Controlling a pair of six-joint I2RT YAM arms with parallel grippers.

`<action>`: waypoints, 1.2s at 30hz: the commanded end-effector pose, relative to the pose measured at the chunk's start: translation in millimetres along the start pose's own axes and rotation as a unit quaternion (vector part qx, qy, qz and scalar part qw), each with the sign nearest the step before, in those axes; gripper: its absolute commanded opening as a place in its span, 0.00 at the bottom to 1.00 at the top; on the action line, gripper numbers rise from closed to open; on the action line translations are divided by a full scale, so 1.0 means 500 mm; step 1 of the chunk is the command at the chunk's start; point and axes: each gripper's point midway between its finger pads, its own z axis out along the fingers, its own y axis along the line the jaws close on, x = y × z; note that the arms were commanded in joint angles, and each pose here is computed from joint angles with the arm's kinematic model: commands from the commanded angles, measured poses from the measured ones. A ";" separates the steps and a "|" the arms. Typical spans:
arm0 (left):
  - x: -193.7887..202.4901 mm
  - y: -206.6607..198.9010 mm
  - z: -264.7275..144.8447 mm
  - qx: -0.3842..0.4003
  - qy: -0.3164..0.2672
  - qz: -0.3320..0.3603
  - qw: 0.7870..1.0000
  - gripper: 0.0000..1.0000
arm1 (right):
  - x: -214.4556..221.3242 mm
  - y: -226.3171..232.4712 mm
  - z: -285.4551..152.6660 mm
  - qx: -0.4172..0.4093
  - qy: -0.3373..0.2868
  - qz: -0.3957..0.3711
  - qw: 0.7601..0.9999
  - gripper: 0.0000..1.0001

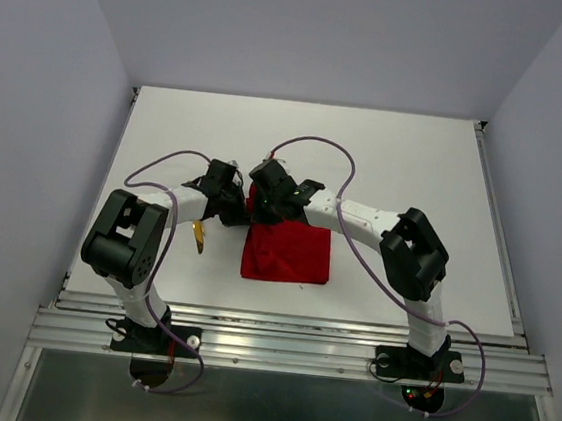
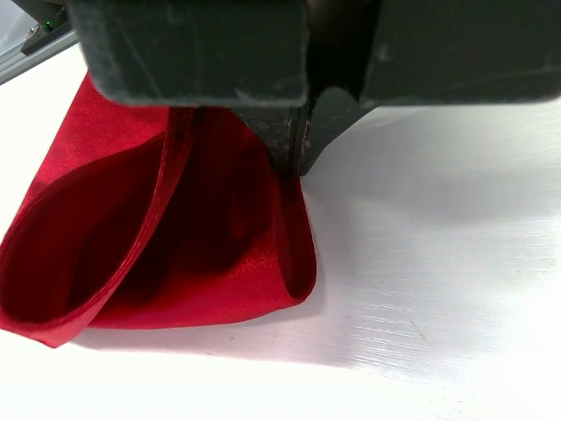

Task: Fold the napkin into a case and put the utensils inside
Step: Fold the rectangle-folded napkin at the center of the board.

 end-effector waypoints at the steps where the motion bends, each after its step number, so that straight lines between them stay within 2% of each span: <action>1: -0.004 0.021 -0.017 -0.020 -0.006 0.002 1.000 0.00 | -0.029 0.050 -0.020 -0.035 -0.023 0.005 0.999 0.01; 13: -0.019 0.038 -0.038 -0.001 -0.012 -0.014 1.000 0.00 | -0.021 0.049 0.001 -0.032 -0.015 0.009 0.999 0.01; 20: -0.020 0.043 -0.041 -0.005 -0.013 -0.017 1.000 0.00 | -0.012 0.065 0.009 -0.057 -0.006 0.012 0.998 0.01; 28: -0.021 0.050 -0.024 -0.007 -0.008 -0.017 1.000 0.00 | 0.003 0.065 0.025 -0.065 0.003 0.010 0.998 0.02; 32: -0.018 0.059 -0.005 -0.013 0.005 -0.020 1.000 0.00 | 0.003 0.066 0.031 -0.069 0.001 0.008 0.998 0.20; 34: -0.027 0.055 -0.009 -0.012 -0.002 -0.019 1.000 0.00 | 0.003 0.066 0.025 -0.070 0.000 0.004 0.998 0.33; 36: -0.041 0.052 -0.019 -0.015 -0.012 -0.017 1.000 0.00 | -0.019 0.049 0.005 -0.066 -0.012 0.007 0.998 0.41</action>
